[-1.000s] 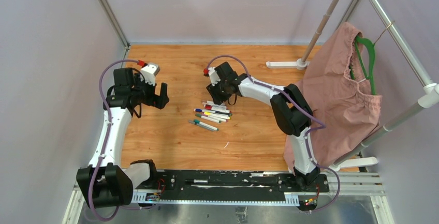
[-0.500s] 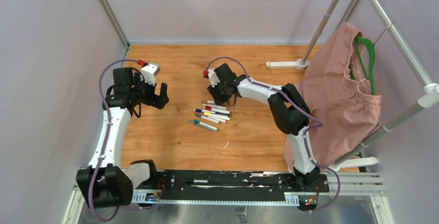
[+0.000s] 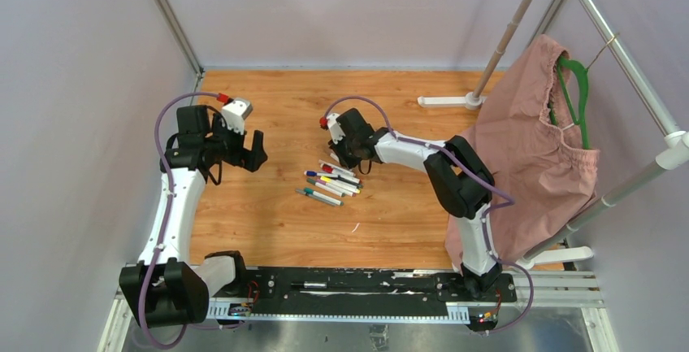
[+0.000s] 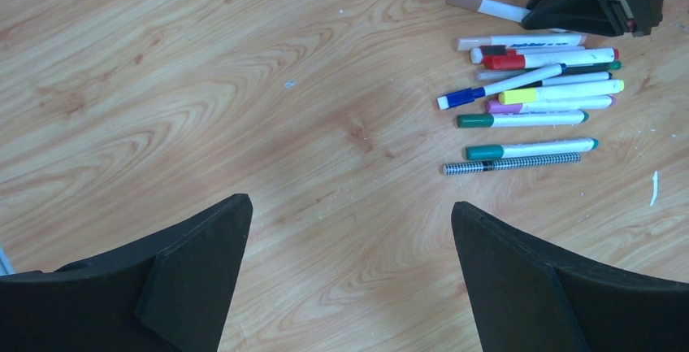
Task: Open the pen caps
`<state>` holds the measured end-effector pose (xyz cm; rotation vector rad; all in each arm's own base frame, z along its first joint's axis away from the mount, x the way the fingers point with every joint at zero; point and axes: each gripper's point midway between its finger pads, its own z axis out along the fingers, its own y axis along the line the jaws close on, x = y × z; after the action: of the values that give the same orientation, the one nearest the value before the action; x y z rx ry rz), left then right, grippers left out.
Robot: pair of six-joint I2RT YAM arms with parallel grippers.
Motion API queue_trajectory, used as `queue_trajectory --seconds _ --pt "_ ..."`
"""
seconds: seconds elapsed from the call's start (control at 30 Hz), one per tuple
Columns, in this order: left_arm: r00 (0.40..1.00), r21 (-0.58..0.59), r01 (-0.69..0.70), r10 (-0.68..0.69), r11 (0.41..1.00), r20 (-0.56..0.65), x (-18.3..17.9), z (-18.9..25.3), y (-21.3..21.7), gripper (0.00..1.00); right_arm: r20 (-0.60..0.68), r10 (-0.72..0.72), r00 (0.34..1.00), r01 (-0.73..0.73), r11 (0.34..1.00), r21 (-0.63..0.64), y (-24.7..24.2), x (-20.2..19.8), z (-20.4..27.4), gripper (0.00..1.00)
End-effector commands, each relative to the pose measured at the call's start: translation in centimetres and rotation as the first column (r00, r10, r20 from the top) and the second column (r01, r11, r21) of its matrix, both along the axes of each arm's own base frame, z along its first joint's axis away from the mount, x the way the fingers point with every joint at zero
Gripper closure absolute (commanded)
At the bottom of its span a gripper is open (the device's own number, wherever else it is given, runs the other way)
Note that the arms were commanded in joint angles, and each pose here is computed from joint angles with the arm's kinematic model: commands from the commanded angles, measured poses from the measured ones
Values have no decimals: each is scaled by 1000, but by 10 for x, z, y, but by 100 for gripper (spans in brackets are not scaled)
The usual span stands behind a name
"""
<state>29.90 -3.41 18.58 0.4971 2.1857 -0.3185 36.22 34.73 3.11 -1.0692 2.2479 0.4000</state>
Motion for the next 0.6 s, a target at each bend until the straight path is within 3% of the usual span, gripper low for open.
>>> queue_trajectory --seconds 0.0,0.17,0.3,0.47,0.57 --pt "998 -21 54 -53 998 29 -2 13 -8 0 -10 -21 1000 21 998 -66 -13 -11 -5 100" --pt "990 -2 129 -128 992 61 -5 16 -13 0 63 -23 998 24 1000 -17 -11 -1 40 100" --pt "968 20 222 -223 975 112 -9 21 -21 0 44 -16 999 13 998 60 -5 -9 73 100" --pt "887 28 404 -399 915 233 -16 26 -46 0 -72 30 997 -15 978 210 8 -44 109 100" --pt "819 124 487 -502 864 279 -24 27 -59 0 -152 95 984 -46 953 299 15 -75 131 100"
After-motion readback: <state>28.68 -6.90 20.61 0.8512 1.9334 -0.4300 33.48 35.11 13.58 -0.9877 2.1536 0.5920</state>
